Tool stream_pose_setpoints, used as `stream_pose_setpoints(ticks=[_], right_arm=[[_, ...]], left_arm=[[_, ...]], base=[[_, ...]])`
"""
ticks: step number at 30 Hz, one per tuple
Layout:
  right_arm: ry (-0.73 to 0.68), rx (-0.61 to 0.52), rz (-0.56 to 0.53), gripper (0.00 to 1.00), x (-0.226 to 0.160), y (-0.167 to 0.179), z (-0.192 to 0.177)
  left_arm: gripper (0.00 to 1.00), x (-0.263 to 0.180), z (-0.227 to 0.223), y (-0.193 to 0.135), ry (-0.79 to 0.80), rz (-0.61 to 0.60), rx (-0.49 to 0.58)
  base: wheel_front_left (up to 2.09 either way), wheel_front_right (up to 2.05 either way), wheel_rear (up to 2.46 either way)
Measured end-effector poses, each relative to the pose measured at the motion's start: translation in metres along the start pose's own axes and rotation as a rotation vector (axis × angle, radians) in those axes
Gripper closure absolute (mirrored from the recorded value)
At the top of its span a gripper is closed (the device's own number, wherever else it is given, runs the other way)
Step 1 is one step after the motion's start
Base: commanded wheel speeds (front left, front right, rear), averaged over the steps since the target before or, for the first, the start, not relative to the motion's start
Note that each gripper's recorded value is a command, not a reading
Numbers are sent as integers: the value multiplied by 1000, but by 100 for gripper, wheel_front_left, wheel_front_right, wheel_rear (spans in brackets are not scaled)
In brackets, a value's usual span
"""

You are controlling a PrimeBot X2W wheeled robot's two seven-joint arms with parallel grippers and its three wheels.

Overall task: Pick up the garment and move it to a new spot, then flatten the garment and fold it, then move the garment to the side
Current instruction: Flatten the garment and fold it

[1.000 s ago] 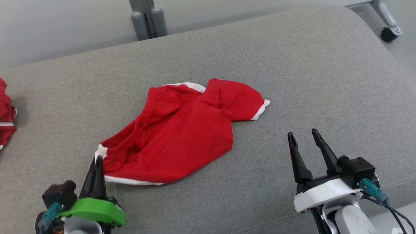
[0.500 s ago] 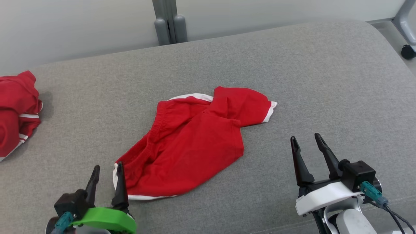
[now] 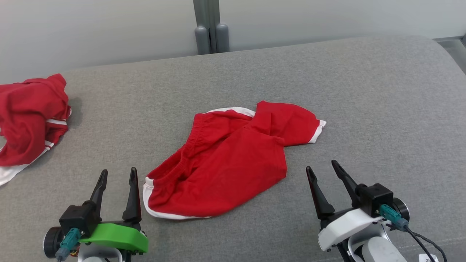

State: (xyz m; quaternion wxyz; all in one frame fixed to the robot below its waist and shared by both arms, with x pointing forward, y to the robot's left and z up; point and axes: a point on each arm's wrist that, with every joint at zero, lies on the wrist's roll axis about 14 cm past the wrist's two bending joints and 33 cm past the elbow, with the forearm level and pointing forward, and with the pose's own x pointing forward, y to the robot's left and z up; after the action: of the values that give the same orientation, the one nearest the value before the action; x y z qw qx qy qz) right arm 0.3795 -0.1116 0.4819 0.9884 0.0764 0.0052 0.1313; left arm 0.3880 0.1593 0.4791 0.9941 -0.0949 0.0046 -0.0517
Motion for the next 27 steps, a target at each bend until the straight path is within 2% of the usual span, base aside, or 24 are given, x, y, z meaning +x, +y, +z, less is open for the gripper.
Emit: stream_pose_setpoints(ticks=[9,20,22,24,27], right_arm=[[98,-41,128,0,26,29,-26],[271,-55,203,0,47,46,-75],[300,-45,215,100,46,50,-84],[322,-31,221,100,46,53,-91],[292,-12,210,100,53,51,-81]], left_arm=[[0,-15,4,16,-11,49,13],[0,-31,3,36,-11,126,3],[0,-32,1,39,-4,135,3],[0,-33,-1,41,5,141,3],[0,-31,-3,41,9,139,2]], base=[[0,0,0],[0,0,0],[0,0,0],[0,0,0],[0,0,0]])
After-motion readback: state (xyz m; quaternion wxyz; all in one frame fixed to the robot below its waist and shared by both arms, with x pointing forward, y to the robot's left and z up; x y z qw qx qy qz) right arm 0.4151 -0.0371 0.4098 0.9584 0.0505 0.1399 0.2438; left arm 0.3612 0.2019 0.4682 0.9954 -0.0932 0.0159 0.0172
